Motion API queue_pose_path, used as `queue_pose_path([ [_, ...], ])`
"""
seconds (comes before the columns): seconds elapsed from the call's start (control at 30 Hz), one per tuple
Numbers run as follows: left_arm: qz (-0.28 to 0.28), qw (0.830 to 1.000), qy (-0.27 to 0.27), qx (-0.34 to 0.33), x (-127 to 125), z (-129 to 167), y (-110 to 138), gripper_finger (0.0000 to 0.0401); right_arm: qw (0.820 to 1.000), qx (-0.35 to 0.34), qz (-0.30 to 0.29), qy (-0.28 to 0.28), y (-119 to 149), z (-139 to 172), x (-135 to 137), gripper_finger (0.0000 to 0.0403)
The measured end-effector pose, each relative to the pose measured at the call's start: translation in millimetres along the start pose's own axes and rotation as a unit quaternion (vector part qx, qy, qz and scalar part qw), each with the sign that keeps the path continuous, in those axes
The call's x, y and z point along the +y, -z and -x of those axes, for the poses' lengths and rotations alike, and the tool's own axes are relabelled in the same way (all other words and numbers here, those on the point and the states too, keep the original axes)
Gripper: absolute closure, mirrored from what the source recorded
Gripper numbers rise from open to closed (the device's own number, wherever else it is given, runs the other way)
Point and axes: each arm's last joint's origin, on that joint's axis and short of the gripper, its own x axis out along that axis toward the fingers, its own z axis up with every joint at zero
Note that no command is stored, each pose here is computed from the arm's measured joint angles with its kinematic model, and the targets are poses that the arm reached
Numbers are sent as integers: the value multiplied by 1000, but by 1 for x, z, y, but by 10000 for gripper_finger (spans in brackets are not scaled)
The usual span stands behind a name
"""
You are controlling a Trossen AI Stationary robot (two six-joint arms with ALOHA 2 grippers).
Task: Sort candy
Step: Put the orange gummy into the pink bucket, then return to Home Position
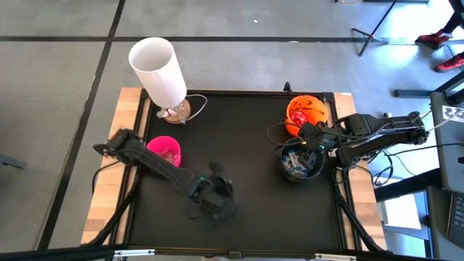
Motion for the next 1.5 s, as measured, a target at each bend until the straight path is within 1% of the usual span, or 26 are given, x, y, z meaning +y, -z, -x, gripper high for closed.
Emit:
queue_pose_path([
  [0.07,17,999,-46,7,10,21,12,401,1000,0,-2,0,0,0,0,155],
  [0.13,42,996,-79,5,23,42,27,401,1000,0,-2,0,0,0,0,155],
  [0.27,100,988,-115,-33,44,79,65,401,1000,0,-3,0,0,0,0,155],
  [0.37,159,976,-135,-67,58,94,102,401,1000,0,-3,0,0,0,0,155],
  [0.47,230,955,-162,-98,69,96,145,401,1000,0,-2,0,0,0,0,155],
  [0.53,290,934,-171,-118,74,90,173,401,1000,0,-1,0,0,0,0,155],
  [0.63,384,900,-162,-128,78,77,211,401,1000,0,0,0,0,0,0,155],
  [0.73,445,872,-158,-127,77,62,238,401,1000,0,0,0,0,0,0,155],
  [0.8,469,862,-152,-119,76,54,250,401,1000,-1,0,0,0,0,0,155],
  [0.83,477,858,-150,-116,76,52,254,401,1000,0,0,0,0,0,0,155],
  [0.87,478,858,-148,-114,76,51,256,400,1000,-1,0,1,0,0,0,155],
  [0.97,467,868,-140,-97,74,49,258,382,1000,-5,0,6,0,0,0,155],
  [1.1,447,880,-137,-87,75,49,257,331,1000,-8,0,9,0,0,-1,155],
  [1.17,442,882,-138,-85,76,50,256,302,1000,-8,0,9,0,0,0,155],
  [1.27,446,880,-136,-88,80,56,252,265,1000,-15,7,18,-1,0,-1,155],
  [1.33,451,878,-135,-90,84,64,249,248,999,-26,13,31,-1,0,-2,155],
  [1.43,460,873,-132,-93,91,76,244,235,998,-36,17,43,-2,0,-2,155],
  [1.5,463,872,-124,-105,95,85,239,235,997,-54,35,47,-5,0,-1,155],
])
